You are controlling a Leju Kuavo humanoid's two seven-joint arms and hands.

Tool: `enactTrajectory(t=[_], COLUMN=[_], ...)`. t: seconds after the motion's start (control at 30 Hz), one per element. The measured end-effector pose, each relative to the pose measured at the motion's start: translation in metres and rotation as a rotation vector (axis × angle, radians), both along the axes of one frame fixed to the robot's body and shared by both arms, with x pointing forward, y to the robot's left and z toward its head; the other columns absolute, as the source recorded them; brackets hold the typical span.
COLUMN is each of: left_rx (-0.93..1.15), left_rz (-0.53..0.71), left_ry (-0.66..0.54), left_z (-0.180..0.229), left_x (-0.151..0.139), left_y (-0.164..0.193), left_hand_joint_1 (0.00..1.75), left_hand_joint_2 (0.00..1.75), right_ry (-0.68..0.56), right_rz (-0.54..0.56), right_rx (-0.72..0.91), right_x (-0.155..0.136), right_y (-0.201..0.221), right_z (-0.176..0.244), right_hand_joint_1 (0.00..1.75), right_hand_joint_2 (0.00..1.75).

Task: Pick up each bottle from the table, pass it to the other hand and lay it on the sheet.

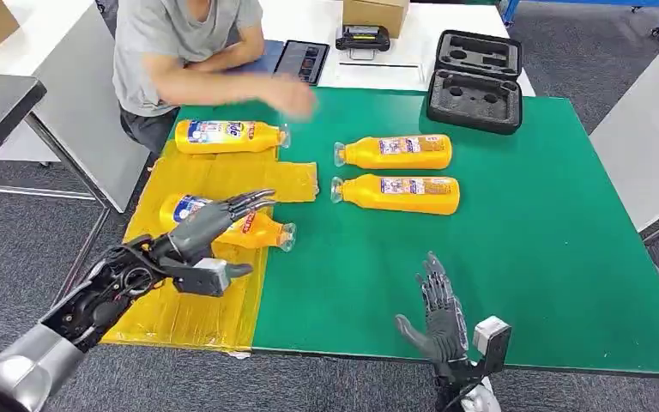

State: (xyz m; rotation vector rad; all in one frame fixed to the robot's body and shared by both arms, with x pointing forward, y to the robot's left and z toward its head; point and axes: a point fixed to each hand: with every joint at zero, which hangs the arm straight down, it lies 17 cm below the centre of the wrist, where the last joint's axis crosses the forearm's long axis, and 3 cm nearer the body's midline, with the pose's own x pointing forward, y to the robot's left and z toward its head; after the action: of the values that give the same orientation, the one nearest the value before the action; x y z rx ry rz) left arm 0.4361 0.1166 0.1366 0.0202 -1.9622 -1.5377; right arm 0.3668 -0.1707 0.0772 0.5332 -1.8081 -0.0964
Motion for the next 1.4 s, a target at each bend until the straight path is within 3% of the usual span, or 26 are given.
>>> enactTrajectory(t=[0.13,0.23,0.4,0.43,0.5,0.53,0.8,1.03,1.23,1.4], left_rx=[-0.306,-0.583,-0.705,-0.718,-0.754,-0.782,-0.961,-1.074,-1.103,-1.098], left_rz=[0.058,0.087,0.054,0.049,0.047,0.053,0.129,0.139,0.129,0.149], left_ry=[-0.034,0.015,0.036,0.036,0.055,0.065,0.107,0.135,0.173,0.168], left_z=[0.031,0.063,0.084,0.087,0.091,0.094,0.110,0.127,0.126,0.122], left_x=[-0.029,-0.057,-0.086,-0.090,-0.095,-0.098,-0.118,-0.115,-0.119,-0.119], left_y=[-0.016,-0.029,-0.046,-0.048,-0.047,-0.045,-0.028,-0.027,-0.028,-0.026], left_hand_joint_1=[0.00,0.00,0.00,0.00,0.00,0.00,0.00,0.00,0.00,0.00], left_hand_joint_2=[1.75,1.75,1.75,1.75,1.75,1.75,1.75,1.75,1.75,1.75], right_ry=[-0.037,-0.051,-0.080,-0.084,-0.087,-0.087,-0.159,-0.225,-0.234,-0.289], right_rz=[-0.092,-0.164,-0.168,-0.167,-0.178,-0.190,-0.238,-0.243,-0.272,-0.191], right_rx=[-0.050,-0.111,-0.115,-0.113,-0.124,-0.136,-0.144,-0.125,-0.195,-0.360], right_x=[-0.003,-0.007,-0.014,-0.014,-0.015,-0.014,-0.016,-0.024,-0.035,-0.048], right_y=[-0.004,-0.004,0.005,0.006,0.007,0.007,0.017,0.014,0.008,0.028], right_z=[0.015,0.021,0.034,0.036,0.037,0.037,0.069,0.096,0.093,0.084], right_hand_joint_1=[0.00,0.00,0.00,0.00,0.00,0.00,0.00,0.00,0.00,0.00], right_hand_joint_2=[1.75,1.75,1.75,0.00,0.00,1.75,1.75,1.75,1.75,1.75])
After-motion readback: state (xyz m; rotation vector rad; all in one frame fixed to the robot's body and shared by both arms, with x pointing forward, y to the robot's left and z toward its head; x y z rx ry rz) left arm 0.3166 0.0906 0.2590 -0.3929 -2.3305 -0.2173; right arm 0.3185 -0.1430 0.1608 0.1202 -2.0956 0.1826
